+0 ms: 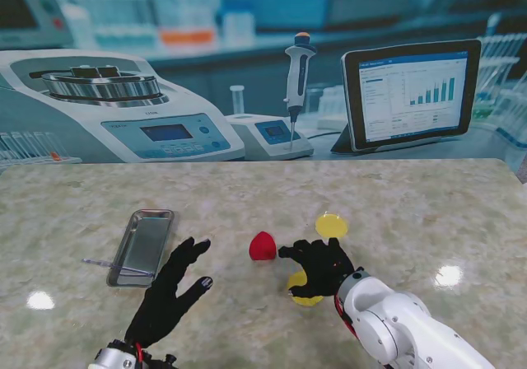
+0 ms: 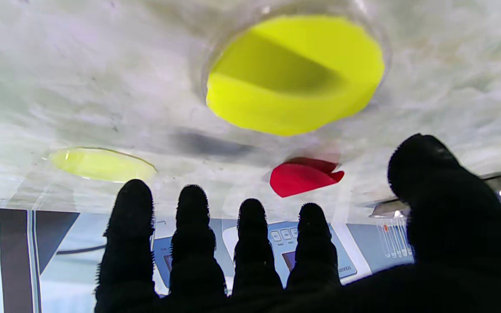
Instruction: Line a culture dish with filter paper and press it flat with a glass rod
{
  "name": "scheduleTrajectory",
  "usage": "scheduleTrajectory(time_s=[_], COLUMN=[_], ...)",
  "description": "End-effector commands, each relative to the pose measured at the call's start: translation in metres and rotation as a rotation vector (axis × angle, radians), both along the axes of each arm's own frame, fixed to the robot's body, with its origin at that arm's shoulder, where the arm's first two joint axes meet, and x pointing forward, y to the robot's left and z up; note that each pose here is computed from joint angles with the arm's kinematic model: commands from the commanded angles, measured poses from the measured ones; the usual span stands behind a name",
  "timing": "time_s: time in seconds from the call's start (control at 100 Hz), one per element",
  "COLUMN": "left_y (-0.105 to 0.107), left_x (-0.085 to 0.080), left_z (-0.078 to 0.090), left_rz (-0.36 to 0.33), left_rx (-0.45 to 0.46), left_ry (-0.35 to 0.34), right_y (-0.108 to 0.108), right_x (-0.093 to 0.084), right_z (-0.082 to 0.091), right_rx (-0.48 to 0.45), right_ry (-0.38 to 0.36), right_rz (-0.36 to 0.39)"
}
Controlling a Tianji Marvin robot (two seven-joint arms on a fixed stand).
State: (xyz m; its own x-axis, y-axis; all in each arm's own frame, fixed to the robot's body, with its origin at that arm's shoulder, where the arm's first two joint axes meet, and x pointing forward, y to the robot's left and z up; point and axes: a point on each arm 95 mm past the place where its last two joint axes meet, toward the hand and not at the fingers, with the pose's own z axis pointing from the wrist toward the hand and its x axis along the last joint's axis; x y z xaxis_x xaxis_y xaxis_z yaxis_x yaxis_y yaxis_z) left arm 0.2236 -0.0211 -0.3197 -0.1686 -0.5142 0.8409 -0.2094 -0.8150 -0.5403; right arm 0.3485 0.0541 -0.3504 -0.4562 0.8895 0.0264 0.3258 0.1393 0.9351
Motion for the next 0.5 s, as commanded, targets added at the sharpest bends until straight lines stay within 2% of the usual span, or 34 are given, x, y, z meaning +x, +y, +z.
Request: scheduleTrajectory(time_s=[0.0,0.3,0.49], left_y=[0.002,0.009,0.008], left_x=[0.004,0.016,0.022], left_z=[0.006,0.014,0.012], left_rz=[-0.014,-0.051,-0.067], left_rx=[0.018,0.093,0.124], left_ry=[-0.010,-0.027,-0.018], right_y=[0.000,0.006,0.016], right_x=[0.009,0.043,0.059], right_z=[0.006,0.013,0.012], right_rx=[0.015,0.075,0.098], right_ry=[-0.010,-0.018,-0.001], right_rz=[-0.010,-0.033,-0.017])
